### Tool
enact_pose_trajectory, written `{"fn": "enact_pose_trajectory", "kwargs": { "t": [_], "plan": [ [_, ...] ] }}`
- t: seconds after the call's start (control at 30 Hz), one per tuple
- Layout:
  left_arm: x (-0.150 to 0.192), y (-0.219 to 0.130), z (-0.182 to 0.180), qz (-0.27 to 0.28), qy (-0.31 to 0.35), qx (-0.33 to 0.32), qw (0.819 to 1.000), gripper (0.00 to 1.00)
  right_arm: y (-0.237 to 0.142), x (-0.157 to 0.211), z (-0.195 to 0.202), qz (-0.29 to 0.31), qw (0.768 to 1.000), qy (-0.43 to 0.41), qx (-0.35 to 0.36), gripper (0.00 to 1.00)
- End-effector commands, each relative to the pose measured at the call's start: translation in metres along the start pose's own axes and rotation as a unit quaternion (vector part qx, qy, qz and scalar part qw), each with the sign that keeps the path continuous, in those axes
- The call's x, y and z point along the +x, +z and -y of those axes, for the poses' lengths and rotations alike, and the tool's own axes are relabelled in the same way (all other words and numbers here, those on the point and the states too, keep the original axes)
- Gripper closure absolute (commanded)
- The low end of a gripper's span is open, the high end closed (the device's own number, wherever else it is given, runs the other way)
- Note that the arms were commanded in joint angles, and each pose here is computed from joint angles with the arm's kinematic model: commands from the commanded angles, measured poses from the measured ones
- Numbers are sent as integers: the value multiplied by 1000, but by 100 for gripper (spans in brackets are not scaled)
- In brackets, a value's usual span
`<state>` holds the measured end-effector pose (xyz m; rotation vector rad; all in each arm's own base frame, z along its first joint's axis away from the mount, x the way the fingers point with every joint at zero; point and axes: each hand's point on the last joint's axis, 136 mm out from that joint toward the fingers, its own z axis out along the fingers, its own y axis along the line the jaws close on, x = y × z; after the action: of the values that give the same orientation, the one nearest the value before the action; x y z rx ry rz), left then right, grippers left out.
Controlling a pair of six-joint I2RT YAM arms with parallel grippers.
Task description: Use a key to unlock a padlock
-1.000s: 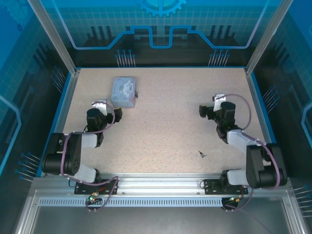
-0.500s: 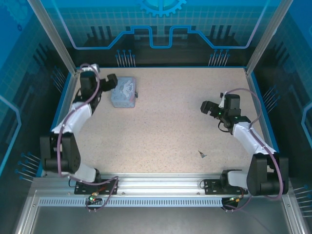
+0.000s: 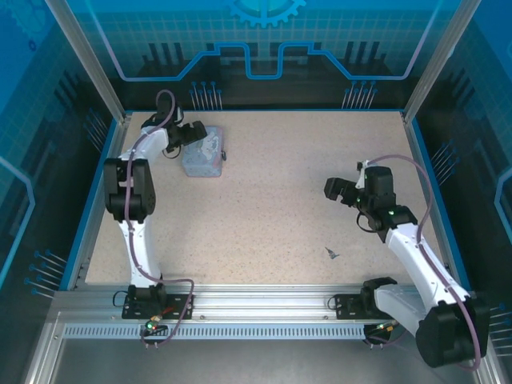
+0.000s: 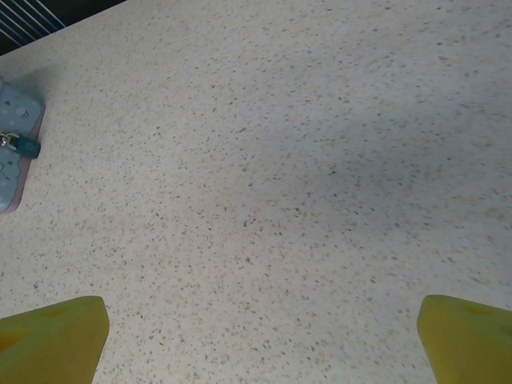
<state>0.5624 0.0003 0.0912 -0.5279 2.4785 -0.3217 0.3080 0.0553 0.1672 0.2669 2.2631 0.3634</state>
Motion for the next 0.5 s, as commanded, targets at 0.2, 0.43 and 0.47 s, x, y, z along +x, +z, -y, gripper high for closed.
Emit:
{"fn": "enact_pose_trajectory", "kwargs": {
  "t": [0.2, 0.43, 0.47],
  "plan": [
    [1, 22, 45, -48, -65, 111, 991, 1, -3, 29, 6, -64, 998, 7, 9, 0],
    [27, 16, 134, -77, -6, 238, 968, 1, 0, 29, -4, -60, 998, 15, -19, 0],
    [32, 14, 146, -86, 2, 257, 963, 1, 0, 28, -5, -59, 998, 15, -22, 0]
  ]
}}
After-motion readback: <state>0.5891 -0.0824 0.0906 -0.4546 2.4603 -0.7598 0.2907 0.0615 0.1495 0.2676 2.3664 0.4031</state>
